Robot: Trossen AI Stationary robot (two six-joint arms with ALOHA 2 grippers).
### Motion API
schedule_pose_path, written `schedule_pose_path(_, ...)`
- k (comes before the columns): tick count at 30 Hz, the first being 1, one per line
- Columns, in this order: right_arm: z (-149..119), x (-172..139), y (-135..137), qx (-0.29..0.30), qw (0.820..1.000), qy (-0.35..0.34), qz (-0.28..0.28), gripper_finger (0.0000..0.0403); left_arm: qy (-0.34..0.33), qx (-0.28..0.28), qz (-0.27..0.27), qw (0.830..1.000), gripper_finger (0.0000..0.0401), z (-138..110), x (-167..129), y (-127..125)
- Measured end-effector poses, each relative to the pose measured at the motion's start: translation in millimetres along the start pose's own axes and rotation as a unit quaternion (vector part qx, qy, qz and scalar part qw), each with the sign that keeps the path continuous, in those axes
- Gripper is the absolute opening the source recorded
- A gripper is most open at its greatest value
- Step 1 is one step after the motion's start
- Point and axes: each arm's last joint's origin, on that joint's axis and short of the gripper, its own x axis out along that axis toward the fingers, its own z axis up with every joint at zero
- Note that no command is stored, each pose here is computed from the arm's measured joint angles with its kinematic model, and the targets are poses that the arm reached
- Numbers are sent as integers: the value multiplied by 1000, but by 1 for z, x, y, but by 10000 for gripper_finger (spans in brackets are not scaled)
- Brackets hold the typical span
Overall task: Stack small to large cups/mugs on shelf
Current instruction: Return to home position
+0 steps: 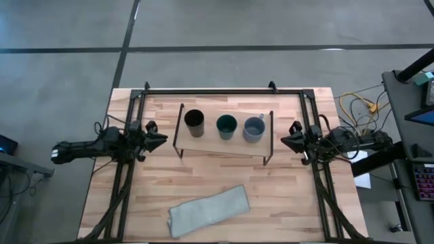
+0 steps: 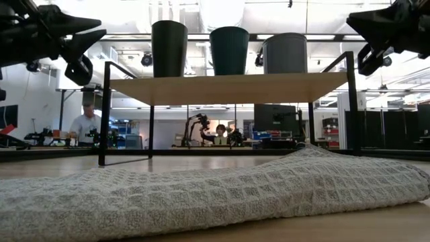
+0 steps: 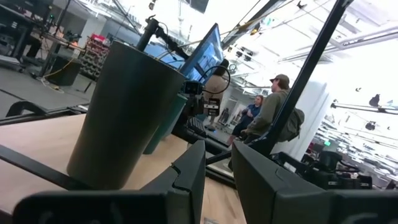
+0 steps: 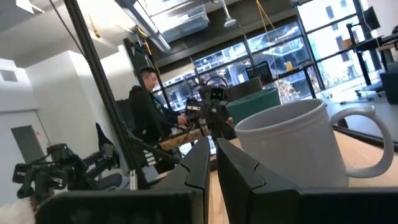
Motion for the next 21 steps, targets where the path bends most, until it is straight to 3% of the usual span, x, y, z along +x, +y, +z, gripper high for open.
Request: schedule_pose_path(21,-11,-1,-4,-25,998,57,-18,22,11,-1,5,1000,66,-2,1,1)
